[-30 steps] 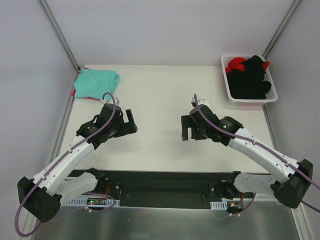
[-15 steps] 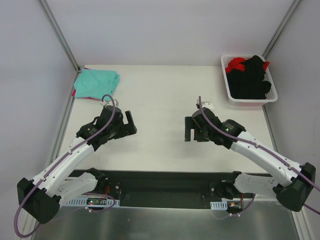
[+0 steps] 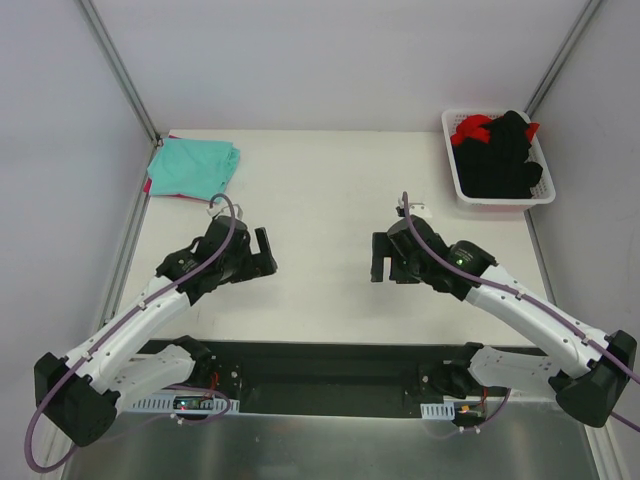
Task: Fold and stack the t-shirts
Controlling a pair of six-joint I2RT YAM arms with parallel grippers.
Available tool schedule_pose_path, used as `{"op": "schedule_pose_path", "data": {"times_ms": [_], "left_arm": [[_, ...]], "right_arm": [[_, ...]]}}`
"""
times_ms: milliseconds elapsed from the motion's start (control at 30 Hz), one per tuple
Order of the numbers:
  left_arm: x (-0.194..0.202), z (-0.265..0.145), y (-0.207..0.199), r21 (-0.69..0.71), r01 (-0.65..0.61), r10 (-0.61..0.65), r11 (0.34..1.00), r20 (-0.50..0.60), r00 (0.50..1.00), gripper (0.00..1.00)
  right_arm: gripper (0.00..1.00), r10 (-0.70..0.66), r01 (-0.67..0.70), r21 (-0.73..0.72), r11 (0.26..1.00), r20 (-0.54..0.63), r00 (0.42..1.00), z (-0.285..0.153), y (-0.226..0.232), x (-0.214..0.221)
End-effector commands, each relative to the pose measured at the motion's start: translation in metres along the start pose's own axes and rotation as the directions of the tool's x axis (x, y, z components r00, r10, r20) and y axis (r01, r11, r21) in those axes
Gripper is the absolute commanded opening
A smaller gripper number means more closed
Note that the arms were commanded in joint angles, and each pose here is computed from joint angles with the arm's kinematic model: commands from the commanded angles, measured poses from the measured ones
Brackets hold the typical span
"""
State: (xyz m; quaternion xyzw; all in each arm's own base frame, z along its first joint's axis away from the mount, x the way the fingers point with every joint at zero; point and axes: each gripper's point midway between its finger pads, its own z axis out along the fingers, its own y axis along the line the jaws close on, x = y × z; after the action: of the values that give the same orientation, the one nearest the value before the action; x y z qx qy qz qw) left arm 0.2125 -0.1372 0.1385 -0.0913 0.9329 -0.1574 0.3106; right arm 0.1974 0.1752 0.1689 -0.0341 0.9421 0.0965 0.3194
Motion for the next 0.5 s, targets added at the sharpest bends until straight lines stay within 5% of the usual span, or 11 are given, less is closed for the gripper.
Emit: {"op": "schedule_pose_path", "data": {"times_ms": [0,467], "left_arm": [[0.014,0.009,0.0,-0.026,-0.03,0.03,0.999,-0.027,0.999,0.99],[0.036,0.03,-0.051,-0.074,-0.18,0.173,0.981,-0.089,0.981,0.99]], "right_arm": [[0.96,0.011,-0.011,0.021,1.0,0.011,1.0,-0.001,-0.003,0.0],[0.96,-0.009,0.009,0.049,0.999,-0.009,1.0,0.005,-0.004,0.008]]}}
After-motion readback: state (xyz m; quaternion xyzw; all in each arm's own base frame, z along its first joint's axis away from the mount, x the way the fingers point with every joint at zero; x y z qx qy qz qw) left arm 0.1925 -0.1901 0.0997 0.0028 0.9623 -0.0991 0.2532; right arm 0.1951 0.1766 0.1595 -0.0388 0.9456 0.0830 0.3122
